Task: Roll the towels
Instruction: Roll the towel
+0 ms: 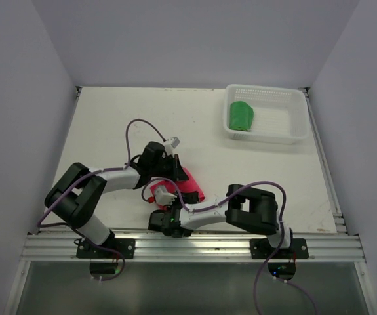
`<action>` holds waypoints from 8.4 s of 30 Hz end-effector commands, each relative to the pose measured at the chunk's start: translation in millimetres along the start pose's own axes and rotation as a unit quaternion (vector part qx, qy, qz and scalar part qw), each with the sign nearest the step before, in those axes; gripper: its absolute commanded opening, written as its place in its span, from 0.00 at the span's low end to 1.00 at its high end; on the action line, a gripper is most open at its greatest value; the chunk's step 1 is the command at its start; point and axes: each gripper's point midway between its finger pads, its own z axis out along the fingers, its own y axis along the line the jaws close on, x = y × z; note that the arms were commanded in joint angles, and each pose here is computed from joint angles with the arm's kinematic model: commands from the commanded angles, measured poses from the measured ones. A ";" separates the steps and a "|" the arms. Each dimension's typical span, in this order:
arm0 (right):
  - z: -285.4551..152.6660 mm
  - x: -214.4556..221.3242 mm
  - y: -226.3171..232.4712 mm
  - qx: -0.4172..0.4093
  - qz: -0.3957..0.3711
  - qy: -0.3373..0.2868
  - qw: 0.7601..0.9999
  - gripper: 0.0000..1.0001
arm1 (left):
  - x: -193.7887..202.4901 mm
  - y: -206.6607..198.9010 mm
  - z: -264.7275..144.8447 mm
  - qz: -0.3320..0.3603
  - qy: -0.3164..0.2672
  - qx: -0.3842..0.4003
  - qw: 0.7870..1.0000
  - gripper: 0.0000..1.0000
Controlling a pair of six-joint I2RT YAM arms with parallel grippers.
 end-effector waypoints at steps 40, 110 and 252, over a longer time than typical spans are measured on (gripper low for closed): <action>-3.2 -0.5 -53.0 -0.350 0.623 -0.029 0.699 0.59 | 49.4 66.9 4.4 0.005 0.019 -0.103 0.994 0.00; -47.1 -25.3 12.9 -0.031 0.047 -0.116 0.992 0.00 | -9.7 -5.0 -47.2 0.016 -0.079 -0.021 0.997 0.00; -71.0 -36.9 -10.7 -0.152 0.180 -0.109 0.966 0.40 | 62.6 37.0 -24.5 -0.009 -0.028 -0.120 0.992 0.00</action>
